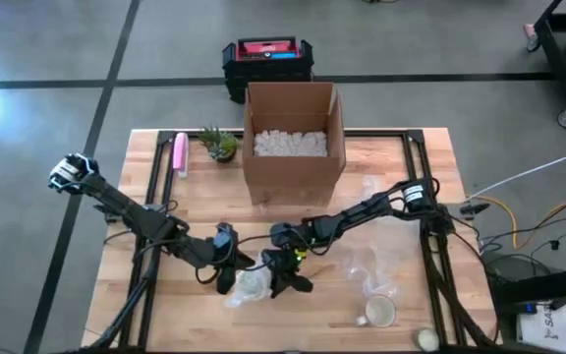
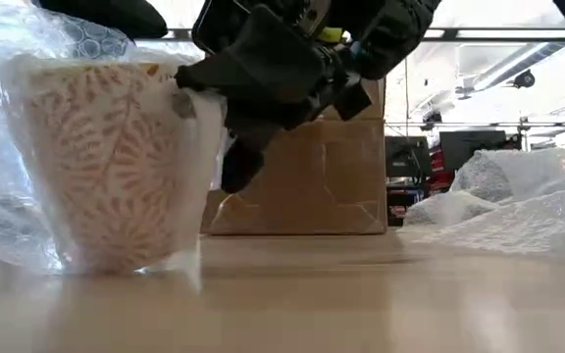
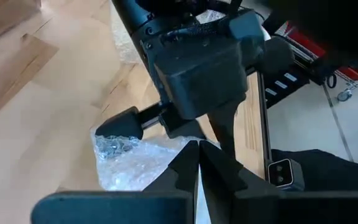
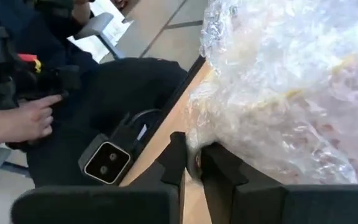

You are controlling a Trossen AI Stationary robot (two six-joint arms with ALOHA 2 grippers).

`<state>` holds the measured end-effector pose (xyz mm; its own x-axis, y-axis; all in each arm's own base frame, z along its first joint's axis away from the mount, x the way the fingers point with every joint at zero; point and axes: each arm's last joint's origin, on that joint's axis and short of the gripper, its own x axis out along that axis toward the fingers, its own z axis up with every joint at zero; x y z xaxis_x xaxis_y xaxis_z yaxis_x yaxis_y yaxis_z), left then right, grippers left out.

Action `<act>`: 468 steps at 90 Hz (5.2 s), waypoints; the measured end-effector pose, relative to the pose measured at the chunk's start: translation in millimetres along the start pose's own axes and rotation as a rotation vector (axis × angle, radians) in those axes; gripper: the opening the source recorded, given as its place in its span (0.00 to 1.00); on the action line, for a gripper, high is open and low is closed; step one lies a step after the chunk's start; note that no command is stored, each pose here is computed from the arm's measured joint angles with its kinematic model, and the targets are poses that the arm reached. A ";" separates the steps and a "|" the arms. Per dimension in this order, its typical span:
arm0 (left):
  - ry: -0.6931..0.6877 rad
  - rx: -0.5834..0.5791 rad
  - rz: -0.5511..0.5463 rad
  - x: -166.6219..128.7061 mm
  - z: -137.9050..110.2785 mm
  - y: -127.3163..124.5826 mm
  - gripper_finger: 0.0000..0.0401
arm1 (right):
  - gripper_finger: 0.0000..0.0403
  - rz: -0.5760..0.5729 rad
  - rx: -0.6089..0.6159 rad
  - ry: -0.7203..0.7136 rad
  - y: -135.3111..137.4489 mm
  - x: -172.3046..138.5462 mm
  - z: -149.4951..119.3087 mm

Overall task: Wrap mug
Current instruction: Wrap the orange mug with the bubble wrap

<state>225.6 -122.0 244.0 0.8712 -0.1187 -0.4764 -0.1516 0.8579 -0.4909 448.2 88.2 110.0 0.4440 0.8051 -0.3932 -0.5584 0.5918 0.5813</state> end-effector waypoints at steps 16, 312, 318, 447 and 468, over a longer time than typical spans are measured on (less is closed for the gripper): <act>0.000 -0.004 0.000 0.0 0.0 0.0 0.00 | 0.21 -0.074 0.047 0.004 -6.3 -3.2 -2.4; 0.564 0.202 0.222 92.1 -10.3 -14.2 0.00 | 0.05 -0.703 -0.375 -0.010 69.3 -14.1 35.9; 0.565 0.200 0.223 92.1 -10.7 -13.8 0.00 | 0.05 -0.702 -0.375 -0.014 65.5 -10.1 35.2; 0.381 0.103 0.296 31.5 36.9 -34.5 0.00 | 0.05 -0.702 -0.344 0.001 51.7 2.7 24.0; 0.481 0.088 0.308 59.4 15.6 -30.0 0.00 | 0.05 -0.705 -0.341 0.008 51.7 2.5 22.9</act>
<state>289.2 -146.9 241.8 0.4798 -0.0532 -0.8757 -0.3073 0.9247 -0.2246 436.5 119.9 155.4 0.7693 0.2343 -0.5943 -0.3314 0.9417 -0.0577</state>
